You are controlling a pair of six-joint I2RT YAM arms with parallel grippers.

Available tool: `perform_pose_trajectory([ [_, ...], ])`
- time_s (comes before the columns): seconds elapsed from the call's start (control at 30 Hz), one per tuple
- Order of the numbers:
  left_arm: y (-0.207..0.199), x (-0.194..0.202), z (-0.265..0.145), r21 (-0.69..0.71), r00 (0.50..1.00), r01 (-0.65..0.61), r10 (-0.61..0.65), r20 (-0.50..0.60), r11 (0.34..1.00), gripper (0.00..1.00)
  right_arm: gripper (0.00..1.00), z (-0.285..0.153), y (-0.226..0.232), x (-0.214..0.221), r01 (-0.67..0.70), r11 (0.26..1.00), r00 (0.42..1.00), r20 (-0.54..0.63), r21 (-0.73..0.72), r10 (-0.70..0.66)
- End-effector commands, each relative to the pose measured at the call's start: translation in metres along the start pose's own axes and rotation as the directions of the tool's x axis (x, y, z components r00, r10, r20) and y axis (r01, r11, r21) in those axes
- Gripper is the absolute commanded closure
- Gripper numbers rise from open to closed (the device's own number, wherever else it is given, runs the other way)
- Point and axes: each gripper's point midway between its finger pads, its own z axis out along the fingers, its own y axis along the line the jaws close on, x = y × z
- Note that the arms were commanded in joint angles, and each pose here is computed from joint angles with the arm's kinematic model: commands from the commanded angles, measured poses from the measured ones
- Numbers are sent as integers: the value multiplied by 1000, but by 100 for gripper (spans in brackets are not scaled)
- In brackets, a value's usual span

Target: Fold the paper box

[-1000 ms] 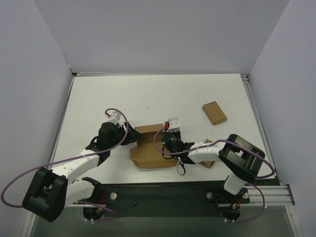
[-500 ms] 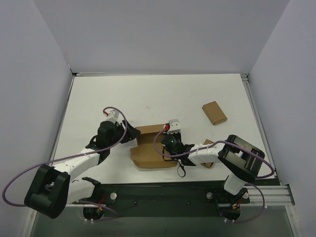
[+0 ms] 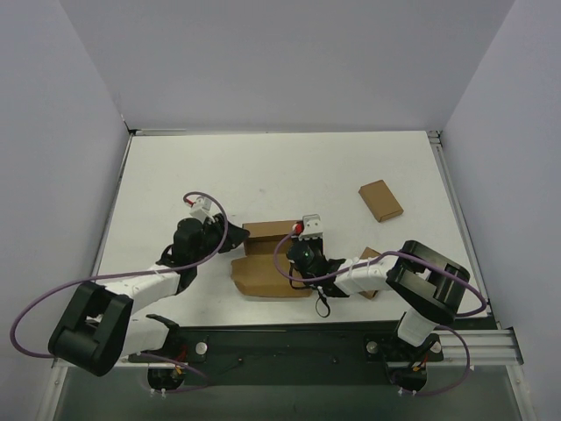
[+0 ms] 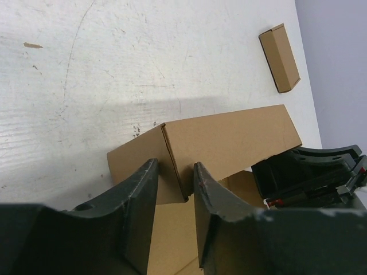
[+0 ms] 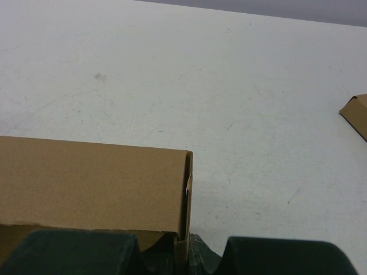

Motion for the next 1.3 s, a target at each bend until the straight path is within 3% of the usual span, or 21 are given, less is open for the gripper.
perform_pose_trajectory([
  [0.0, 9, 8, 0, 11, 1000, -13, 13, 7, 1000, 63, 93, -2, -15, 13, 16, 997, 1000, -16, 71, -15],
  [0.03, 9, 12, 0, 23, 1000, -11, 11, 1, 1000, 70, 98, -2, -19, 13, -11, 994, 1000, -21, 107, 13],
  [0.17, 9, 17, 1, 49, 1000, -3, 3, -4, 999, 76, 100, -1, -26, 12, -40, 984, 999, -18, 172, 43],
  [0.4, 10, 23, 3, 63, 1000, 15, -14, -14, 998, 79, 100, -3, -42, 14, -57, 953, 998, -17, 296, 65],
  [0.6, 12, 24, 4, 57, 1000, 16, -15, -21, 998, 79, 99, -3, -42, 17, -50, 955, 998, -33, 292, 62],
  [0.67, 13, 23, 6, 48, 1000, 14, -14, -18, 999, 79, 89, -6, -37, 14, -62, 966, 997, -27, 250, 71],
  [0.73, 13, 21, 7, 37, 1000, 7, -7, -19, 999, 79, 71, -12, -34, 6, -49, 977, 998, -15, 209, 53],
  [0.77, 14, 20, 8, 33, 1000, 3, -2, -21, 999, 79, 56, -17, -34, 9, -31, 981, 999, -19, 191, 36],
  [0.87, 13, 17, 8, 26, 1000, -6, 6, -19, 1000, 79, 38, -30, -27, 7, 6, 991, 1000, -17, 134, -4],
  [1.07, 12, 13, 9, 16, 999, -24, 24, -21, 1000, 79, 18, -57, -24, 9, 53, 996, 999, -17, 70, -52],
  [1.27, 11, 8, 10, -3, 998, -62, 62, -27, 998, 79, 15, -92, -14, -12, 52, 997, 999, 16, -50, -51],
])
